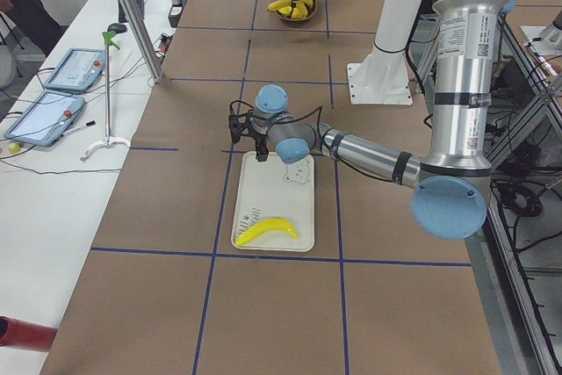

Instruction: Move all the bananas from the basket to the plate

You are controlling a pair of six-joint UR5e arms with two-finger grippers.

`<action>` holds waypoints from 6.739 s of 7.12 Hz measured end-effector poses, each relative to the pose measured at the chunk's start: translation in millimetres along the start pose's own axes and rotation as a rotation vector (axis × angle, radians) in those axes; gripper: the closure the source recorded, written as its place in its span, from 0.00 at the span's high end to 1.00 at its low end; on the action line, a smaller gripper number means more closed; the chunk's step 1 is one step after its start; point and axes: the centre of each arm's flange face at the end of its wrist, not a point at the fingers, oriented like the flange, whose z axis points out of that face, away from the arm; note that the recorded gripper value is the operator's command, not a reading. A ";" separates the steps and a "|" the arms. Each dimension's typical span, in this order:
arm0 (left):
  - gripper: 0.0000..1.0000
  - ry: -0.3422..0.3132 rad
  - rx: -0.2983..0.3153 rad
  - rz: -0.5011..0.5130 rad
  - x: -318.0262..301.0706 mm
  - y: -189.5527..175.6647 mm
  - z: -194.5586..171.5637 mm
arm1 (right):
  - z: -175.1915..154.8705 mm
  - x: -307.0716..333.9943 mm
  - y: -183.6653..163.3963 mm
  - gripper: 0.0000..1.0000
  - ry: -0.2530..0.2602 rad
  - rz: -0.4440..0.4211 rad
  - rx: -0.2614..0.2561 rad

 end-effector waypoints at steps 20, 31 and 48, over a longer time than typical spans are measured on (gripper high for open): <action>0.16 0.364 -0.194 -0.224 336.0 132.3 36.1 | 22.9 -301.1 -8.3 0.11 -0.314 0.112 0.091; 0.00 0.050 -0.090 -0.281 280.2 89.3 50.9 | 30.9 -240.2 -31.8 0.99 -0.194 0.185 0.027; 0.99 -0.469 0.110 -0.367 -170.6 -72.5 50.8 | -34.5 -98.1 -35.2 1.00 0.157 0.027 -0.113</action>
